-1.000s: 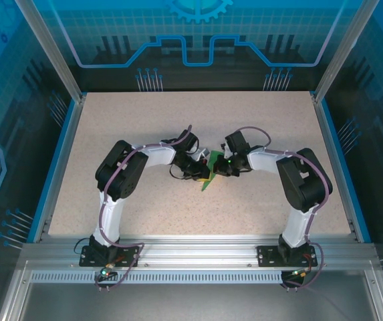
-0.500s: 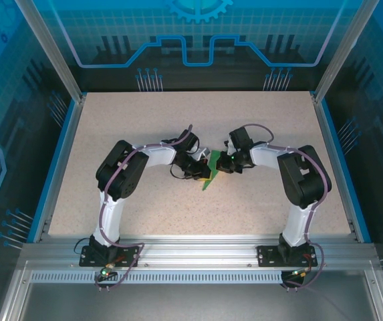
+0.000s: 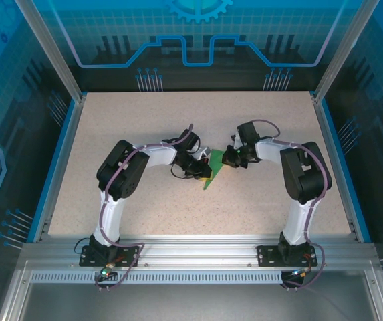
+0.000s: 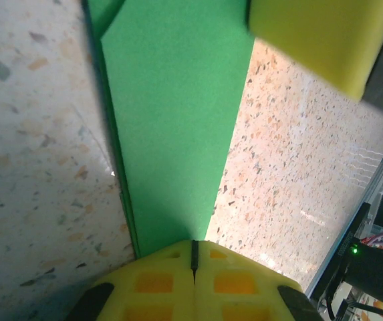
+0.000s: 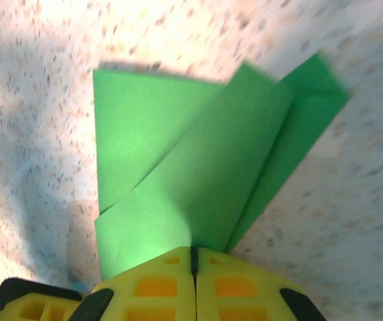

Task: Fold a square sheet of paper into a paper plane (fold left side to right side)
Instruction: Fold the wing for the fifth time at the center of the table.

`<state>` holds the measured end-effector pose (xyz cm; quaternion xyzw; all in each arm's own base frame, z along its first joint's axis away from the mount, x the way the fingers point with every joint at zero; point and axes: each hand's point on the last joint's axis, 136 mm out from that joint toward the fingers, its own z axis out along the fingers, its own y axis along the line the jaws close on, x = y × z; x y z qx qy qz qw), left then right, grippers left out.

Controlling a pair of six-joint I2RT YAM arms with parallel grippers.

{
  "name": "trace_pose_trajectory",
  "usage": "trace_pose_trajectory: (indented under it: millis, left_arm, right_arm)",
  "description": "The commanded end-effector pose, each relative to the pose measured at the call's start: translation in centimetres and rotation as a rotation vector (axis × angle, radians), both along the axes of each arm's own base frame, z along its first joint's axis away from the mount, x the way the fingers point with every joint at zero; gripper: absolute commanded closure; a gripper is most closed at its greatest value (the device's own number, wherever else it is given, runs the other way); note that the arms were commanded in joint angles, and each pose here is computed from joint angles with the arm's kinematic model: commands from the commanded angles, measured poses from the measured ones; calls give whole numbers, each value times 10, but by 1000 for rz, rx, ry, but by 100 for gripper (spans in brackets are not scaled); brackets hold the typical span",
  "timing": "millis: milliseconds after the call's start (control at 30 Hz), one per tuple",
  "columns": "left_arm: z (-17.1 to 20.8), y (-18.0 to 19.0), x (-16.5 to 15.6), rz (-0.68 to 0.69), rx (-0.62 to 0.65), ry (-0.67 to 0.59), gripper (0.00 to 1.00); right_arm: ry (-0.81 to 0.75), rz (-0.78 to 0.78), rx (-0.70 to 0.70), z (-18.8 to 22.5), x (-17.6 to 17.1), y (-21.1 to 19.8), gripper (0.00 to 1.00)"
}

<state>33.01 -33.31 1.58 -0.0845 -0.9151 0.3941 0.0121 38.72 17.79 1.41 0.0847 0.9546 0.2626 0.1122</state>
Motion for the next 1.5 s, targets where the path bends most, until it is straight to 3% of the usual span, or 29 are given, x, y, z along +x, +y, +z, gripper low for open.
trace_pose_trajectory:
  millis: [0,367,633,967,1467]
  left_arm:
    - [-38,18,-28,-21,129,111,100]
    - [-38,18,-28,-20,130,110,100]
    - [-36,17,-28,-20,130,107,100]
    - [-36,17,-28,-22,131,103,100]
    - [-37,17,-29,-21,135,109,100]
  right_arm:
    - [-20,-62,-94,-12,20,-30,94]
    - [-88,-74,-75,21,29,-36,94]
    - [-136,-17,30,53,17,-6,94]
    - [-66,13,35,22,15,11,94]
    - [-6,-6,-91,-12,25,-15,94]
